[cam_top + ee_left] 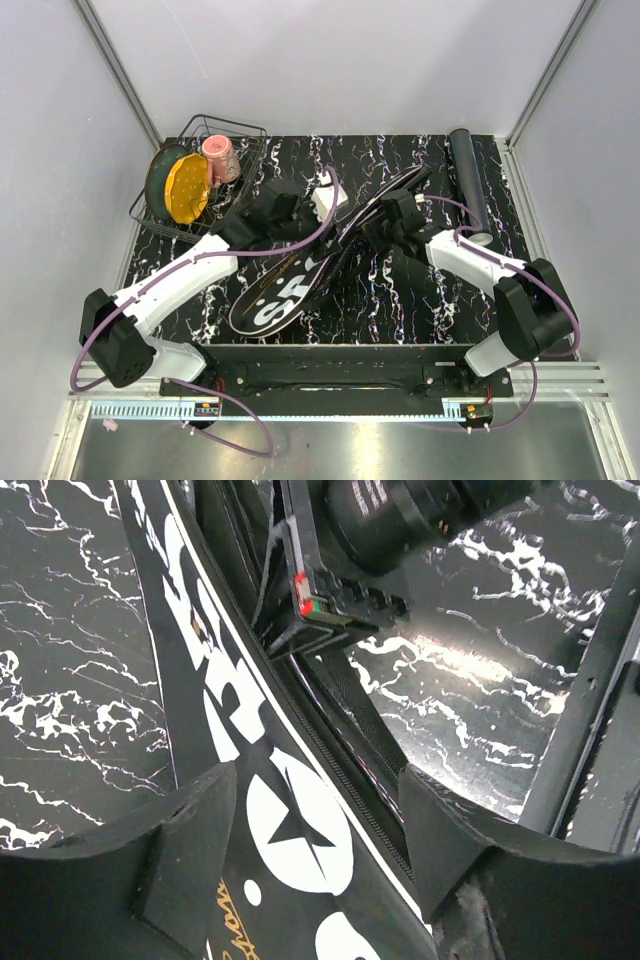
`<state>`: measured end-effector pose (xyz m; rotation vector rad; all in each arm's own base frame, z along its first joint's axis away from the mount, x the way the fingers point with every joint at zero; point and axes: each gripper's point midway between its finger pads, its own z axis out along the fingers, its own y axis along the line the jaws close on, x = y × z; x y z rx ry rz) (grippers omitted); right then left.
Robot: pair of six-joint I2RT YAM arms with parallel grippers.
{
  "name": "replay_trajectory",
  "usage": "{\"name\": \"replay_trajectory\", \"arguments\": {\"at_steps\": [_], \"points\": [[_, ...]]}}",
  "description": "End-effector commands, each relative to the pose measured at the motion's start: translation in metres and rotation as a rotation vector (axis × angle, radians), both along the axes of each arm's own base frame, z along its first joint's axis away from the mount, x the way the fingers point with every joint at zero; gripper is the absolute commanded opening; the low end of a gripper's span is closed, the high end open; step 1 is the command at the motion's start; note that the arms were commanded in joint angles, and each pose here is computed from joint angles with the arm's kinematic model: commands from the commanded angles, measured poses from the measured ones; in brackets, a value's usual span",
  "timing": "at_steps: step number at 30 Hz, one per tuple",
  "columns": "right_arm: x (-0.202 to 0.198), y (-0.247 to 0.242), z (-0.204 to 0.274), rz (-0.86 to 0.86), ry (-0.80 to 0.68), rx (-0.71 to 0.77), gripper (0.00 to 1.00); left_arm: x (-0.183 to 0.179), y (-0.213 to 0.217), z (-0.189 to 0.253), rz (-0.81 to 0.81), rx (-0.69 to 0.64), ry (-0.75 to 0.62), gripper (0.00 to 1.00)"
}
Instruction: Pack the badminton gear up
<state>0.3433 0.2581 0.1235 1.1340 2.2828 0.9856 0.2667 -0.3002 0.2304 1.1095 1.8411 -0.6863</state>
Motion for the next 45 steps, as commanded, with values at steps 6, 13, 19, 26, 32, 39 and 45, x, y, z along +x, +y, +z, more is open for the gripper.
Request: {"name": "replay_trajectory", "arguments": {"at_steps": [6, 13, 19, 26, 32, 39, 45], "points": [[0.011, 0.008, 0.085, -0.067, -0.116, 0.138, 0.00, 0.011, -0.006, -0.008, 0.086, 0.138, -0.163, 0.39], [0.008, 0.004, 0.085, -0.075, -0.083, 0.110, 0.00, -0.019, -0.033, 0.019, -0.046, -0.027, -0.115, 0.32], [0.009, 0.005, 0.090, -0.076, -0.085, 0.111, 0.00, -0.008, -0.037, -0.017, -0.026, 0.085, -0.049, 0.38], [0.009, 0.008, 0.093, -0.074, -0.085, 0.126, 0.00, 0.008, -0.030, -0.041, 0.034, 0.208, -0.034, 0.42], [0.008, 0.009, 0.098, -0.040, -0.121, 0.099, 0.01, 0.027, -0.012, -0.040, 0.159, 0.273, -0.094, 0.00], [0.018, -0.036, 0.107, 0.213, -0.495, -0.316, 0.90, 0.015, -0.008, -0.027, 0.129, 0.213, -0.123, 0.00], [0.036, -0.132, 0.125, 0.190, -0.518, -0.377, 0.97, 0.013, -0.004, -0.019, 0.126, 0.194, -0.087, 0.00]]}}
